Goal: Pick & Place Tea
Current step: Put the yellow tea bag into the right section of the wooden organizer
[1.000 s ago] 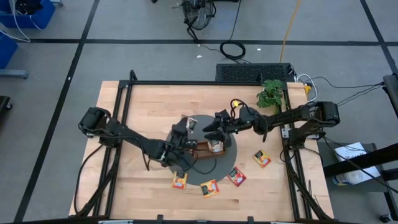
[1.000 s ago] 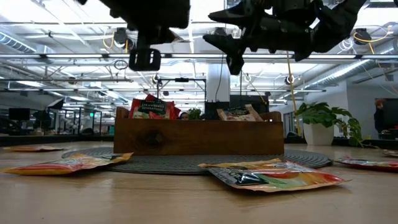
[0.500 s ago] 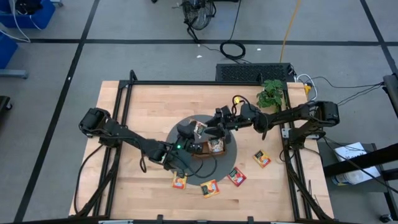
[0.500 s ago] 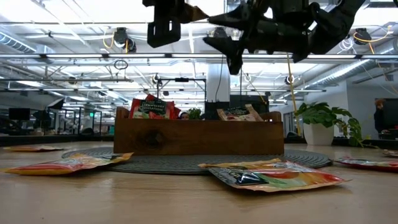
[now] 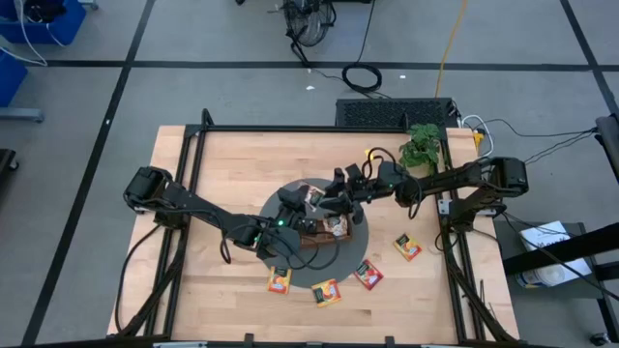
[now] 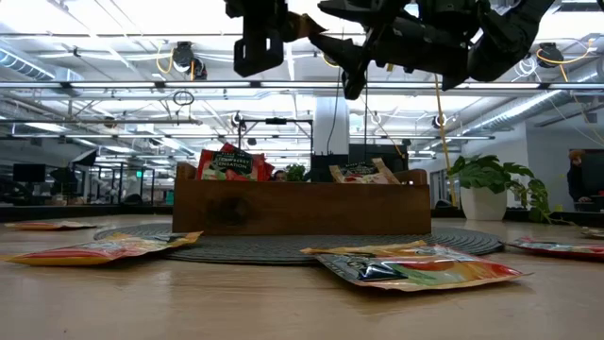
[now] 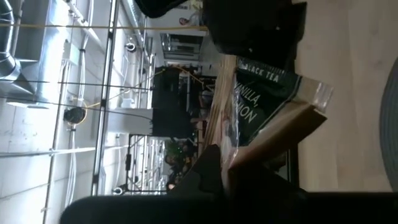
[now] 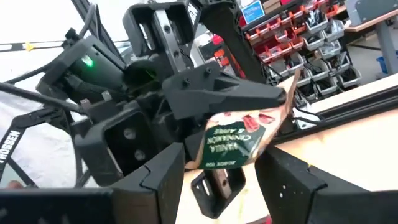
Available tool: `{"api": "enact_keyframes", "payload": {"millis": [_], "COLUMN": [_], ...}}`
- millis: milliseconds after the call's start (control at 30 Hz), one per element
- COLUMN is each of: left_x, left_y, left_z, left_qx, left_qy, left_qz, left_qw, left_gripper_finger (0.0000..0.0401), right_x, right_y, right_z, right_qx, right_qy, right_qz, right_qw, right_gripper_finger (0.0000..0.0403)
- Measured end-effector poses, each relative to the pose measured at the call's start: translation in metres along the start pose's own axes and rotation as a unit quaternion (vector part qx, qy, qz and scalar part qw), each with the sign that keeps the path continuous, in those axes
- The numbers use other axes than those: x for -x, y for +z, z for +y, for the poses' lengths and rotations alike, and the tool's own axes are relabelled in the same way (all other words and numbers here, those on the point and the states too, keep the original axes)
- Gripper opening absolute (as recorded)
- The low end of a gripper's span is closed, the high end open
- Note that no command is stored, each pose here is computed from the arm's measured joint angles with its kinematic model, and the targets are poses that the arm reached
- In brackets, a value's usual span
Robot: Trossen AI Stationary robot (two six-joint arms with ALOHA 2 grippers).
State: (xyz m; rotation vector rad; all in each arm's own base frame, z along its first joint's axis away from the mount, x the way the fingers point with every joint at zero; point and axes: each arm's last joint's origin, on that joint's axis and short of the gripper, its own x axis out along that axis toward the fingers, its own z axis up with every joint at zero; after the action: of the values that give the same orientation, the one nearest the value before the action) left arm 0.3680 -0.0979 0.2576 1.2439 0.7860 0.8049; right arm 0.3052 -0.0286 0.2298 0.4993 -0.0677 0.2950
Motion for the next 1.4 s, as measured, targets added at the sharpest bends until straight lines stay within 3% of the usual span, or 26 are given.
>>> {"api": "enact_keyframes", "payload": {"millis": [200,300,567,700,933,1167,1267,1400], "left_x": [0.0,0.0,0.0,0.002,0.005,0.031,0.057,0.093], "left_y": [0.002,0.003,0.004,0.005,0.008,0.015,0.015,0.015], "left_z": [0.001,0.002,0.002,0.001,0.004,0.026,0.037,0.048], "left_qx": [0.011,0.018,0.045,0.089,0.216,0.294,0.315,0.348], "left_qy": [-0.011,-0.01,-0.015,-0.033,-0.046,0.028,0.0,-0.068], "left_qz": [-0.025,-0.026,-0.036,-0.063,-0.069,0.0,-0.05,-0.146], "left_qw": [1.0,0.999,0.998,0.993,0.973,0.955,0.948,0.923], "left_gripper_finger": [0.001,0.001,0.0018,0.0059,0.0146,0.0261,0.0293,0.032], "right_x": [0.001,0.001,0.0,-0.001,-0.003,-0.001,0.004,0.011], "right_y": [0.001,0.001,0.001,0.0,-0.004,-0.003,-0.005,-0.002], "right_z": [-0.002,-0.002,-0.002,0.001,0.006,0.008,0.008,0.01], "right_qx": [0.003,0.017,0.07,0.088,0.112,0.131,0.142,0.16], "right_qy": [-0.014,-0.014,-0.013,-0.006,0.0,-0.003,-0.02,-0.049], "right_qz": [-0.007,-0.008,-0.007,-0.007,0.003,0.005,0.012,0.011], "right_qw": [1.0,1.0,0.997,0.996,0.994,0.991,0.99,0.986], "right_gripper_finger": [0.0175,0.0155,0.0011,0.0002,0.0001,0.0001,0.0,0.0]}}
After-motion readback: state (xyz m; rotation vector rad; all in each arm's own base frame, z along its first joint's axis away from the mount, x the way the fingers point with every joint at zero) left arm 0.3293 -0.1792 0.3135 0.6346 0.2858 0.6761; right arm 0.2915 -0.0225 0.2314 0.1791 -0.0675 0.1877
